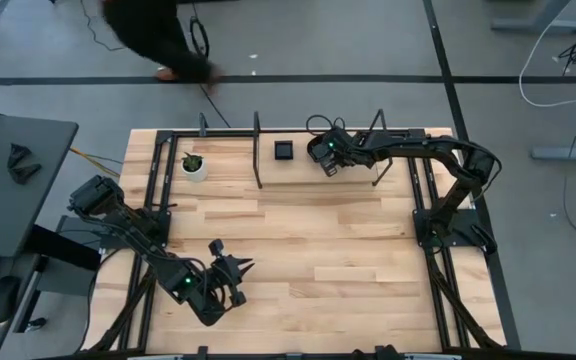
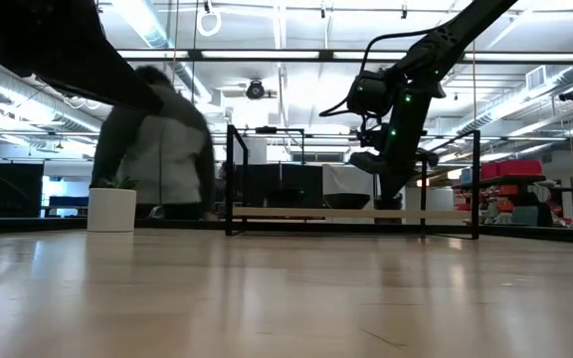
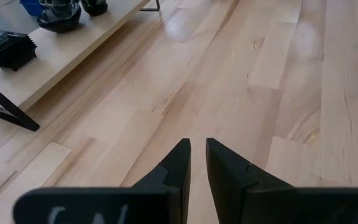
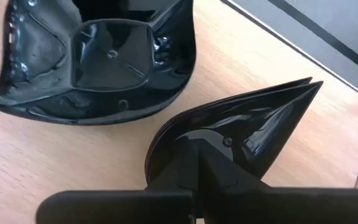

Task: Pick & Place Mini shaped plates
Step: Stack the black teardrop shaped bowl on top of the other black teardrop shaped bowl on the shelf, then return to Home Position

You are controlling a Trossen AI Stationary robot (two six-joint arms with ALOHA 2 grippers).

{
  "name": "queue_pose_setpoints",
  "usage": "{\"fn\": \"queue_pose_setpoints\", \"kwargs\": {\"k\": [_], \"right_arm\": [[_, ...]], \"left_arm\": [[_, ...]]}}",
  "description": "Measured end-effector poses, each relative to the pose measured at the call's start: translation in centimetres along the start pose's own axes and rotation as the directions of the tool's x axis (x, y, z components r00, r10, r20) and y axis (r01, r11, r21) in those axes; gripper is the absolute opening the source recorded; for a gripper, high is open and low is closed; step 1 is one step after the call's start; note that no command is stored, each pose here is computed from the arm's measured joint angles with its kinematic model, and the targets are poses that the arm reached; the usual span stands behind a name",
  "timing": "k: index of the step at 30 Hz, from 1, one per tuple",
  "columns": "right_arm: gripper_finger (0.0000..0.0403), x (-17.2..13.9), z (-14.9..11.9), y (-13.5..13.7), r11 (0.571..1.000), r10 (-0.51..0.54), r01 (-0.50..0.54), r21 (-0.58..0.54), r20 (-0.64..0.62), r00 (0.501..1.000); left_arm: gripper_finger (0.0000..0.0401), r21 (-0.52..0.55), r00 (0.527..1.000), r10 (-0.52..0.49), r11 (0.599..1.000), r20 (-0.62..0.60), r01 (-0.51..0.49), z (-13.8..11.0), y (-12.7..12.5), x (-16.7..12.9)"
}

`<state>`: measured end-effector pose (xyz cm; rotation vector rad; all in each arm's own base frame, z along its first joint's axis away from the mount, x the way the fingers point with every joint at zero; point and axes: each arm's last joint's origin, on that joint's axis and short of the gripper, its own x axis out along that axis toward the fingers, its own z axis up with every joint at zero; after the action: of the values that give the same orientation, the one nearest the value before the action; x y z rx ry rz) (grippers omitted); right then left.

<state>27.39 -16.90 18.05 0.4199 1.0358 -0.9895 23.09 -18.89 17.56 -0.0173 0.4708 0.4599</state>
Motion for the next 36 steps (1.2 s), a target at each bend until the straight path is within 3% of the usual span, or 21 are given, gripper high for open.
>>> {"fn": "queue_pose_setpoints", "kwargs": {"k": [15, 23, 28, 31, 36], "right_arm": [[0.0002, -0.1, -0.2, -0.4, 0.993, -0.082, 0.083, -0.087, 0.009, 0.997], [0.0002, -3.0, 0.1, -0.3, 0.996, -0.042, 0.049, -0.077, 0.093, 0.995], [0.0002, -6.6, -0.4, 0.3, 0.994, 0.022, -0.005, -0.108, 0.165, 0.986], [0.0002, -9.4, -1.8, 2.0, 0.979, 0.104, -0.064, -0.192, 0.204, 0.973], [0.0002, -14.3, -5.4, 5.8, 0.906, 0.307, -0.199, -0.373, 0.257, 0.916]], "left_arm": [[0.0055, 0.001, 1.0, 0.002, 1.0, 0.0, -0.002, 0.0, 0.0, 0.1], [0.0055, -0.004, 1.0, 0.002, 1.0, 0.0, -0.002, 0.0, 0.0, 0.1], [0.0055, -0.006, 1.0, 0.001, 1.0, -0.002, -0.001, 0.0, 0.0, 0.1], [0.0055, -0.007, 1.0, -0.01, 1.0, -0.014, 0.01, 0.0, 0.0, 0.1], [0.0055, -0.011, 1.0, -0.016, 1.0, -0.02, 0.016, 0.0, 0.0, 0.1]]}}
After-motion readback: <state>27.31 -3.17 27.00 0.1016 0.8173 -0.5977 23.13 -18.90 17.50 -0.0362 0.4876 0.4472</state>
